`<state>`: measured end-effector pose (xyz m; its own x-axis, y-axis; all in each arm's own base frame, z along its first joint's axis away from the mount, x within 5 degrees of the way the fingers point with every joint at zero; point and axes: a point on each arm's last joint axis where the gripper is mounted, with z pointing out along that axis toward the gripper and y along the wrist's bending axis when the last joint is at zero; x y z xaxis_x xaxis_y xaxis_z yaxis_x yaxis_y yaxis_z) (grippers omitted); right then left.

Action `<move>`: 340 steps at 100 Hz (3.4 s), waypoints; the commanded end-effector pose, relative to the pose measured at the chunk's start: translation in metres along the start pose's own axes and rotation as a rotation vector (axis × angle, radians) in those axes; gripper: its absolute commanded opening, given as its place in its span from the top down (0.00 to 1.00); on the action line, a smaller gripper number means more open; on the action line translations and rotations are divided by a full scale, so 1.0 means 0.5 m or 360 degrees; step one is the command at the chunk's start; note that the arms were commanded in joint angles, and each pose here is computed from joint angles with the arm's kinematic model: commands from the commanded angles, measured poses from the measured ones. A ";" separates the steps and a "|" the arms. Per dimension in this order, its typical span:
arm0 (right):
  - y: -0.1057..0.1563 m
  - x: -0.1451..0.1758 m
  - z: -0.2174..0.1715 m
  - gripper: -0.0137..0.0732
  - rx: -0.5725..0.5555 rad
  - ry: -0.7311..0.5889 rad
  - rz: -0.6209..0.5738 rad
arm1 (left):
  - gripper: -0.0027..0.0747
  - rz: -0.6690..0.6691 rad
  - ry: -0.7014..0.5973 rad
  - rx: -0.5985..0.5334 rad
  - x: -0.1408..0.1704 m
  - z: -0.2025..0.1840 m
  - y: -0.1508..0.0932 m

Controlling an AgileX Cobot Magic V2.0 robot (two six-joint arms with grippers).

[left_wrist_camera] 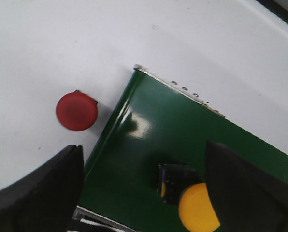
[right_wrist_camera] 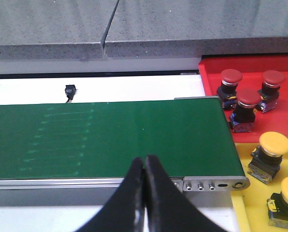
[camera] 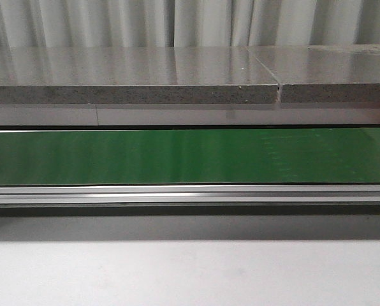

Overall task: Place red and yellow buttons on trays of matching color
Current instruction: 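Move the left gripper to the red button and grasp it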

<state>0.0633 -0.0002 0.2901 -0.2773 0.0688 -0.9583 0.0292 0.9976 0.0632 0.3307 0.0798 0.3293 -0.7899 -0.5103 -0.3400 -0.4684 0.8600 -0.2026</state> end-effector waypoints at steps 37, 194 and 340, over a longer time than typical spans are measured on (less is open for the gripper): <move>0.001 -0.028 -0.005 0.92 -0.0008 -0.0140 -0.0009 | 0.30 -0.0443 -0.0112 -0.0174 -0.009 -0.046 0.043; 0.001 -0.028 -0.005 0.92 -0.0008 -0.0140 -0.0009 | 0.30 -0.0486 0.0171 -0.0248 -0.051 0.217 0.060; 0.001 -0.028 -0.005 0.92 -0.0008 -0.0140 -0.0009 | 0.86 0.0474 -0.0017 -0.0039 0.022 -0.052 -0.021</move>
<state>0.0633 -0.0002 0.2901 -0.2773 0.0688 -0.9583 0.0292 0.9976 0.0632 0.3218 0.0786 0.3314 -0.9072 -0.2713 -0.3217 -0.2705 0.9615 -0.0479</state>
